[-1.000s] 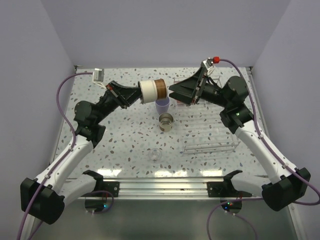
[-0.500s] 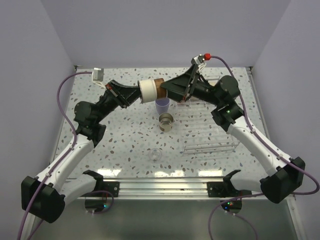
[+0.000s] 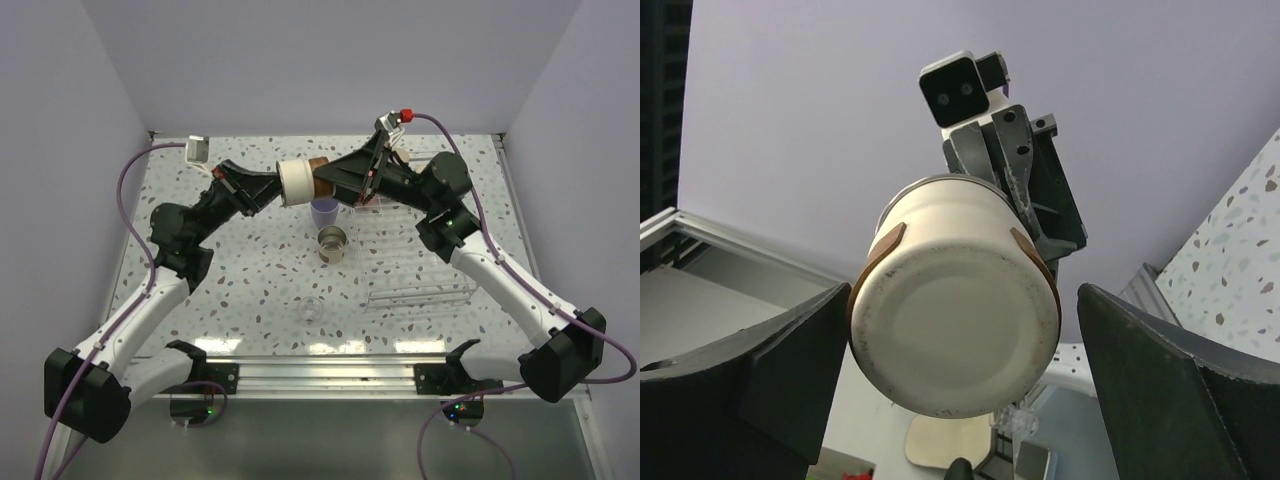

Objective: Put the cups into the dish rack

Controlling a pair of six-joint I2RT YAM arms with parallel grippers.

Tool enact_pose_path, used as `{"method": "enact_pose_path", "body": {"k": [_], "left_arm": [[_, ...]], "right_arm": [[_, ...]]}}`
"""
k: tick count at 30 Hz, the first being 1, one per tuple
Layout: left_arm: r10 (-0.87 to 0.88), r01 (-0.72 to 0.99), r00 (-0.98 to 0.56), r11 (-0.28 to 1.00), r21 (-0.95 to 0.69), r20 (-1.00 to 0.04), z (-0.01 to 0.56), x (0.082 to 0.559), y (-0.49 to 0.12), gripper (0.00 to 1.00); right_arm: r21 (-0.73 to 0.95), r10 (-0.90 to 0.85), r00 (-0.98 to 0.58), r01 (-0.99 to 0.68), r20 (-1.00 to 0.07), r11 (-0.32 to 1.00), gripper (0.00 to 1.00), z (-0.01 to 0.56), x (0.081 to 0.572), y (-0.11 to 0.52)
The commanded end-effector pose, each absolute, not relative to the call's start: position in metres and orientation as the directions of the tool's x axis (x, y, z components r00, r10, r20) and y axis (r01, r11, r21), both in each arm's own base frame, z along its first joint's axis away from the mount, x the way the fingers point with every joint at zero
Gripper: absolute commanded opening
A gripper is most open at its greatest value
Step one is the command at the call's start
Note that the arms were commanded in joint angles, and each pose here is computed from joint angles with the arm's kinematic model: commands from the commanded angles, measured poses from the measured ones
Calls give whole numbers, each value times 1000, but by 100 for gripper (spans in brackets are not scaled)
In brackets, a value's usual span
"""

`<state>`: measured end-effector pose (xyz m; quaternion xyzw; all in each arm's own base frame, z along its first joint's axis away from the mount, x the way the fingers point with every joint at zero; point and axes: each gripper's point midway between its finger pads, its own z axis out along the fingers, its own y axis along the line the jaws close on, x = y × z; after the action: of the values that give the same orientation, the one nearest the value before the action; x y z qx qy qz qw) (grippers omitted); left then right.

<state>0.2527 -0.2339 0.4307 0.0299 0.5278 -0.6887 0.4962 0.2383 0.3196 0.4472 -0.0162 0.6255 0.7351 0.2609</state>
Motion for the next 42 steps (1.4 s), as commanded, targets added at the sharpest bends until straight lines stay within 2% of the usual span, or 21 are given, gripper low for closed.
{"method": "enact_pose_path", "body": {"k": [1,5,6,8,9,12,15,16,19,23,25,26,28,29,31,34,38,39,40,41,42], "left_arm": [[-658,751,-484,26,-660,-577,441,246,-231,0],[-649,749,-489,30,-662,-583,438,246,-232,0],[-648,748,-490,31,-663,-584,438,246,-233,0],[-643,746,-492,36,-665,-587,436,246,-233,0],[-641,746,-490,41,-664,-591,434,247,-233,0],[-637,740,-486,64,-670,-598,432,250,-233,0],[-632,722,-485,102,-685,-605,428,256,-234,0],[-627,707,-493,115,-697,-603,424,258,-234,0],[-626,693,-487,148,-706,-609,421,264,-232,9],[-617,685,-484,175,-708,-621,418,266,-230,37],[-614,676,-482,193,-711,-625,414,268,-226,44],[-612,674,-482,199,-711,-627,415,269,-225,54],[-610,661,-478,223,-716,-632,410,272,-220,63],[-609,659,-474,233,-715,-636,411,273,-218,73],[-597,627,-476,284,-725,-646,402,281,-210,77],[-586,605,-460,343,-719,-667,397,288,-193,90],[-591,538,-437,433,-724,-678,387,302,-164,96],[-579,524,-406,487,-699,-707,384,308,-153,96],[-561,459,-442,528,-714,-700,367,312,-148,98],[-560,421,-398,592,-687,-726,375,319,-138,100],[-511,362,-417,666,-653,-752,357,321,-130,100]], "right_arm": [[879,398,-833,-462,-384,-119,97,467,237,318],[880,407,-832,-458,-376,-123,91,464,239,318],[880,407,-832,-458,-376,-123,80,464,240,319],[880,402,-835,-457,-375,-130,65,464,239,319],[879,401,-835,-459,-377,-129,46,464,239,320],[881,397,-837,-455,-376,-127,18,461,239,321],[887,398,-838,-447,-372,-111,3,455,240,320],[886,399,-836,-451,-377,-108,0,454,240,320],[886,398,-835,-452,-380,-102,0,453,239,320],[888,400,-833,-451,-382,-92,0,451,240,319],[887,401,-831,-453,-385,-87,0,450,241,319],[889,399,-832,-451,-385,-83,0,448,240,320],[888,399,-831,-453,-388,-80,0,447,240,319],[890,398,-832,-450,-387,-77,0,446,240,319],[887,398,-828,-457,-396,-70,0,445,241,319],[877,393,-814,-479,-428,-36,0,444,241,319],[862,374,-786,-500,-493,84,0,440,245,315],[854,370,-777,-509,-510,109,0,439,245,314],[830,364,-751,-537,-551,149,0,436,248,312],[834,364,-751,-514,-551,203,0,433,252,307],[800,354,-718,-539,-600,263,0,427,256,304]]}}
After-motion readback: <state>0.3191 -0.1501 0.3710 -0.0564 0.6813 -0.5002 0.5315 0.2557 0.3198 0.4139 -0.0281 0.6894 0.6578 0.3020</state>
